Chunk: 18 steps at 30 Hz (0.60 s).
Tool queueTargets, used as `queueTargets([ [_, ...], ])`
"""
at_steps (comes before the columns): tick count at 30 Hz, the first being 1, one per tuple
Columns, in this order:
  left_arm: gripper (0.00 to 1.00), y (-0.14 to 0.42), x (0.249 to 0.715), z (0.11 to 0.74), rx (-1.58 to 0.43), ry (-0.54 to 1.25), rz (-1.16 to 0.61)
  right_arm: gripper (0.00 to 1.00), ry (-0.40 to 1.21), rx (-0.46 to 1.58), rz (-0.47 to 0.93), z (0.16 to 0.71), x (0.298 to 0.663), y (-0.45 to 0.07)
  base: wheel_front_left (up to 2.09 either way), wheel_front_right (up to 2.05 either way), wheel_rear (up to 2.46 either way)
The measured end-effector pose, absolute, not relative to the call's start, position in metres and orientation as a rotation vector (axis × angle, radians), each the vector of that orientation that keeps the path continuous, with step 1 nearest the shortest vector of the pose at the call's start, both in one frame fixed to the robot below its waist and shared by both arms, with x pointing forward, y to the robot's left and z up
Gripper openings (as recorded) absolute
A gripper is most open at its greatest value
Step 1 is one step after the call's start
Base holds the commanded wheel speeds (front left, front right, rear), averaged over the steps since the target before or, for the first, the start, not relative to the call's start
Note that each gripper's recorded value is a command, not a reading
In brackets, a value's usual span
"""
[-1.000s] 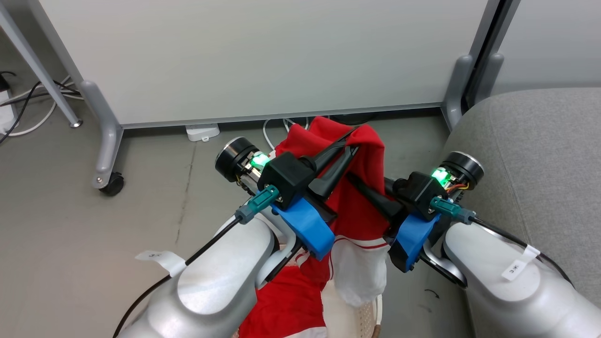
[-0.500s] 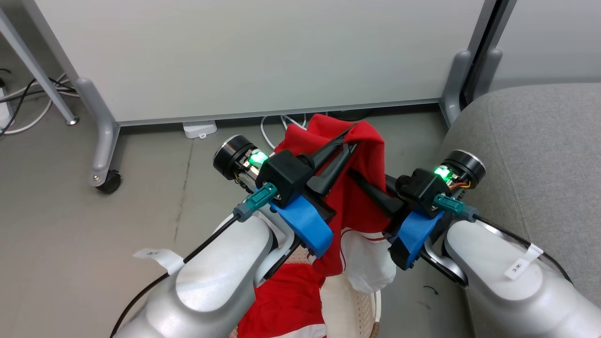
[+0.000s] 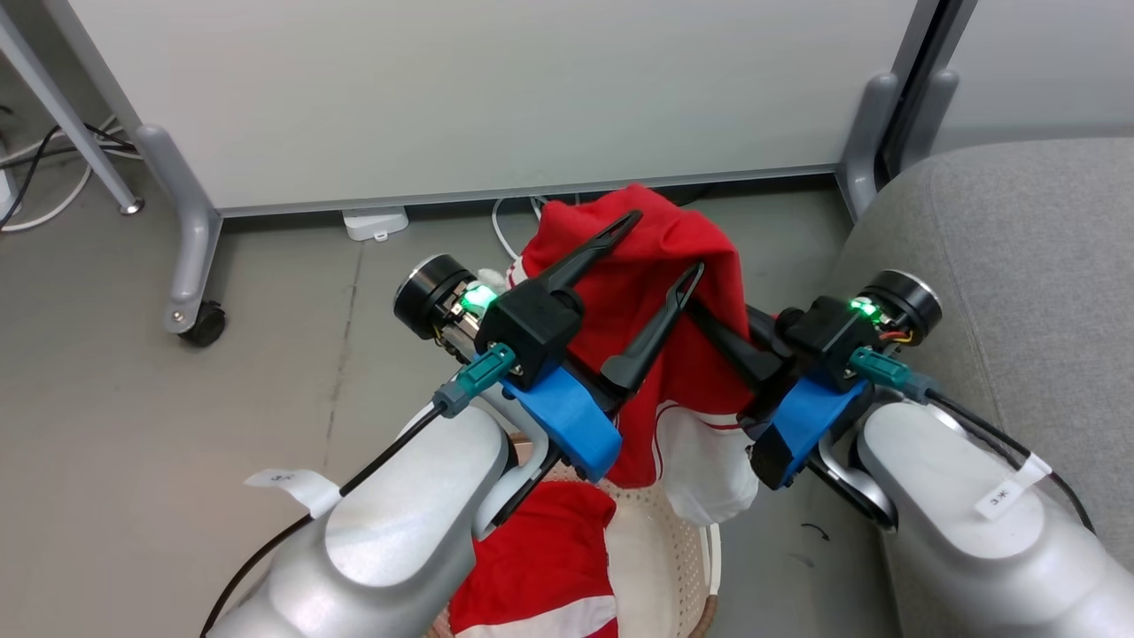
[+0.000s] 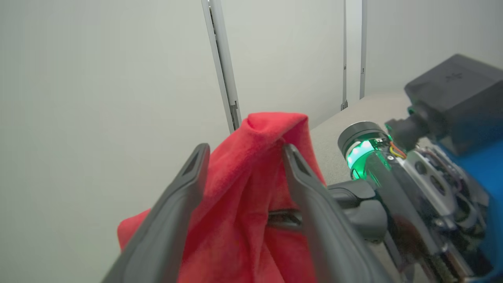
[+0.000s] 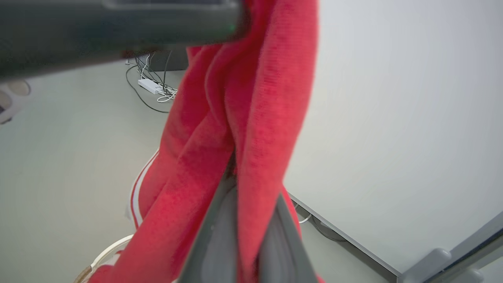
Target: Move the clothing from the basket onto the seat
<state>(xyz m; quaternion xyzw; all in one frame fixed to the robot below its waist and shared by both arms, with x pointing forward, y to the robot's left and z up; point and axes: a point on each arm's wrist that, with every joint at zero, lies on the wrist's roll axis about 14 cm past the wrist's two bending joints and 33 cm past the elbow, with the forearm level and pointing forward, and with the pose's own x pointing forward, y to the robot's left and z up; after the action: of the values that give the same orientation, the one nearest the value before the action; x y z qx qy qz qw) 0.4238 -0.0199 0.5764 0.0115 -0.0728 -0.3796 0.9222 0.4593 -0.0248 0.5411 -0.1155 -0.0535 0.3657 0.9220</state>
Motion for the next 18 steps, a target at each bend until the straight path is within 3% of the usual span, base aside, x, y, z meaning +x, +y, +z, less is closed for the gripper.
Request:
queueTargets([
  [18, 1.0, -0.049, 0.432, 0.544, -0.004, -0.103, -0.859, 0.0, -0.087, -0.131, 0.434, 0.531, 0.478, -0.12, 0.0, 0.0, 0.0],
])
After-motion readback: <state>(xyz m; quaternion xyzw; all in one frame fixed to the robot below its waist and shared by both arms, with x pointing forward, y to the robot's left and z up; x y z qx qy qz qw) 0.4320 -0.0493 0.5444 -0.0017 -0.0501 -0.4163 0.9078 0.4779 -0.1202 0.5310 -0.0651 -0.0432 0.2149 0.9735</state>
